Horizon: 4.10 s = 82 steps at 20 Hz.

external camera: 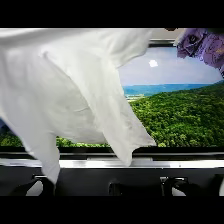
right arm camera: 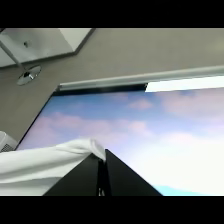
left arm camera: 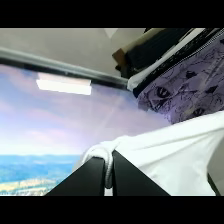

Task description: Fold the clothes and pants, and hang the long-sleeved shirts on hangers.

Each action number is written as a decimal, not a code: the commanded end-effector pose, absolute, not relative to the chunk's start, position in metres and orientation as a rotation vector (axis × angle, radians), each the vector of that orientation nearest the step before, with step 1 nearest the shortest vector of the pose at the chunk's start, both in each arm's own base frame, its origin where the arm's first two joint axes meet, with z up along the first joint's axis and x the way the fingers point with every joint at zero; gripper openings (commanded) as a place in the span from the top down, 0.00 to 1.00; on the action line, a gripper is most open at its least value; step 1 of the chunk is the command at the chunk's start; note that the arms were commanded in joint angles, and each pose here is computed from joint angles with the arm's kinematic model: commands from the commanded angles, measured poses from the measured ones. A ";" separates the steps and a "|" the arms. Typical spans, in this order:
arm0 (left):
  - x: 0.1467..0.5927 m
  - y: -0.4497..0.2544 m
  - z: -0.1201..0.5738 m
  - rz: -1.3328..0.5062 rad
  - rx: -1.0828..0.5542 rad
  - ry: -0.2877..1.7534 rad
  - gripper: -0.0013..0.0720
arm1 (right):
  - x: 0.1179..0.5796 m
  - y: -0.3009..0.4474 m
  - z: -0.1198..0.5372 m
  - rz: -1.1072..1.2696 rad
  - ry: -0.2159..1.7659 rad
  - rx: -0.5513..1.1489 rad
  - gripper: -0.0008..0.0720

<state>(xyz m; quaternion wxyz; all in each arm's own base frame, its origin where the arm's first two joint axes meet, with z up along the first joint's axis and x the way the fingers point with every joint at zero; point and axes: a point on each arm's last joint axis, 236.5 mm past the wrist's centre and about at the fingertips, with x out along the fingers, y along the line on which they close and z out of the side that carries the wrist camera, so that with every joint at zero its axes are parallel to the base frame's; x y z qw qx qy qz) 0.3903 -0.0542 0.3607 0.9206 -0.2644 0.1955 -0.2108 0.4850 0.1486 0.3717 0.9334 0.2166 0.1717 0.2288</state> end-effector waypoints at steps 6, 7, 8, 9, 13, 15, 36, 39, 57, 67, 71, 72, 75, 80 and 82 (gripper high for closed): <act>0.499 -0.082 0.056 -0.391 -0.701 1.052 0.96 | 0.596 0.248 0.085 0.507 0.838 0.653 0.95; 0.501 -0.085 0.033 -0.385 -0.715 1.097 0.96 | 0.593 0.259 0.065 0.509 0.877 0.652 0.94; 0.502 -0.087 0.016 -0.380 -0.727 1.129 0.96 | 0.589 0.270 0.047 0.513 0.915 0.652 0.92; 0.503 -0.088 0.002 -0.373 -0.736 1.154 0.96 | 0.585 0.278 0.035 0.520 0.945 0.646 0.85; 0.503 -0.090 -0.021 -0.363 -0.752 1.198 0.96 | 0.571 0.287 0.021 0.542 1.010 0.619 0.83; 0.502 -0.089 -0.019 -0.363 -0.753 1.196 0.96 | 0.558 0.278 0.027 0.560 1.063 0.604 0.63; 0.497 -0.088 -0.016 -0.366 -0.767 1.214 0.96 | 0.278 0.125 -0.094 0.362 1.496 0.844 0.24; 0.496 -0.089 -0.016 -0.370 -0.767 1.220 0.96 | 0.286 0.129 -0.094 0.358 1.449 0.887 0.24; 0.524 -0.082 0.056 -0.430 -0.691 1.072 0.96 | 0.354 0.153 -0.024 0.408 1.294 0.516 0.95; 0.470 -0.055 0.366 -0.424 -0.336 0.442 0.96 | 0.405 0.075 0.421 0.245 0.372 0.132 0.95; 0.371 -0.031 0.443 -0.236 -0.178 0.263 0.96 | 0.300 0.064 0.499 0.243 0.151 0.138 0.95; 0.346 -0.025 0.461 -0.192 -0.164 0.212 0.96 | 0.278 0.059 0.509 0.229 0.115 0.153 0.95; 0.291 -0.020 0.496 -0.124 -0.188 0.107 0.96 | 0.238 0.041 0.528 0.172 0.037 0.182 0.95; 0.293 -0.020 0.486 -0.117 -0.287 0.142 0.96 | 0.285 0.010 0.494 0.008 0.158 0.216 0.95; 0.324 -0.016 0.438 -0.106 -0.313 0.300 0.96 | 0.334 0.013 0.460 -0.008 0.268 0.216 0.95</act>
